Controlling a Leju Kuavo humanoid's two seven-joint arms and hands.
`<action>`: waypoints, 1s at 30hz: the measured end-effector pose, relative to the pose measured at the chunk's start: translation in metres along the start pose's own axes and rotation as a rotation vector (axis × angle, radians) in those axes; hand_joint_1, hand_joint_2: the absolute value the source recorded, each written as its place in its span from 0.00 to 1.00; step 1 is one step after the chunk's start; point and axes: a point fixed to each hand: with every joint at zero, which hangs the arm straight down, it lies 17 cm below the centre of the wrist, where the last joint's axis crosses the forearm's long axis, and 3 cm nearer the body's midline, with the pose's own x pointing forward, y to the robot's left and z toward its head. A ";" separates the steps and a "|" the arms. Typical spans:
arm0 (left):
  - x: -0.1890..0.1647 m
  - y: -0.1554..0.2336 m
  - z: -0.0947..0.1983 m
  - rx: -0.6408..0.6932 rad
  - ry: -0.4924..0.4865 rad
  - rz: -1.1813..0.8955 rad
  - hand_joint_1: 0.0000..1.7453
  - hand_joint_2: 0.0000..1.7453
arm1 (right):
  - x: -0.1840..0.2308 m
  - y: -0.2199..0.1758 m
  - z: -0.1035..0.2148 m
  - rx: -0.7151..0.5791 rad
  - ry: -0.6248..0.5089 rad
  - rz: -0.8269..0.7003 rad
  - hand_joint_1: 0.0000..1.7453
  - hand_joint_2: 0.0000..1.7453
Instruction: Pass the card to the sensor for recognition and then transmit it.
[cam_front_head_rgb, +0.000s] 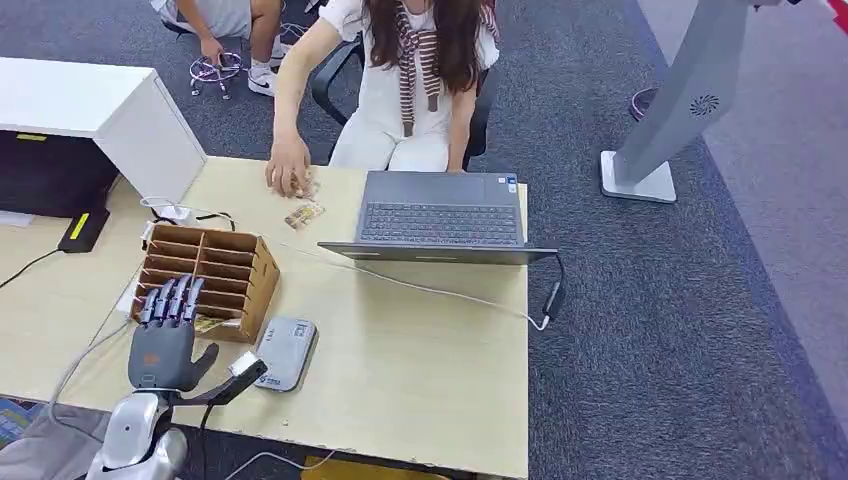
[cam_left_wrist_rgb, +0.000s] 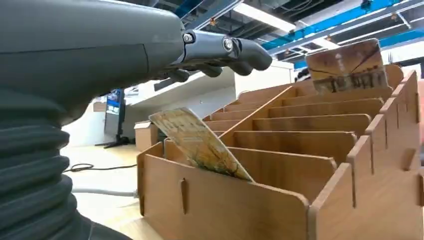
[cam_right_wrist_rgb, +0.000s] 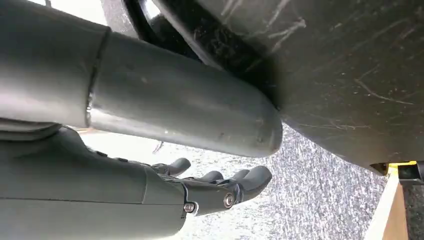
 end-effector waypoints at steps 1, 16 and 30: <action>0.000 0.000 0.000 0.000 0.000 0.000 0.00 1.00 | 0.000 0.000 0.000 0.000 0.000 0.001 0.00 0.00; 0.013 0.010 -0.005 0.028 -0.033 0.009 0.00 1.00 | -0.001 0.000 0.000 -0.002 0.004 0.003 0.00 0.00; 0.020 0.016 -0.008 0.045 -0.047 0.015 0.00 1.00 | 0.000 0.000 0.000 -0.002 0.002 0.017 0.00 0.00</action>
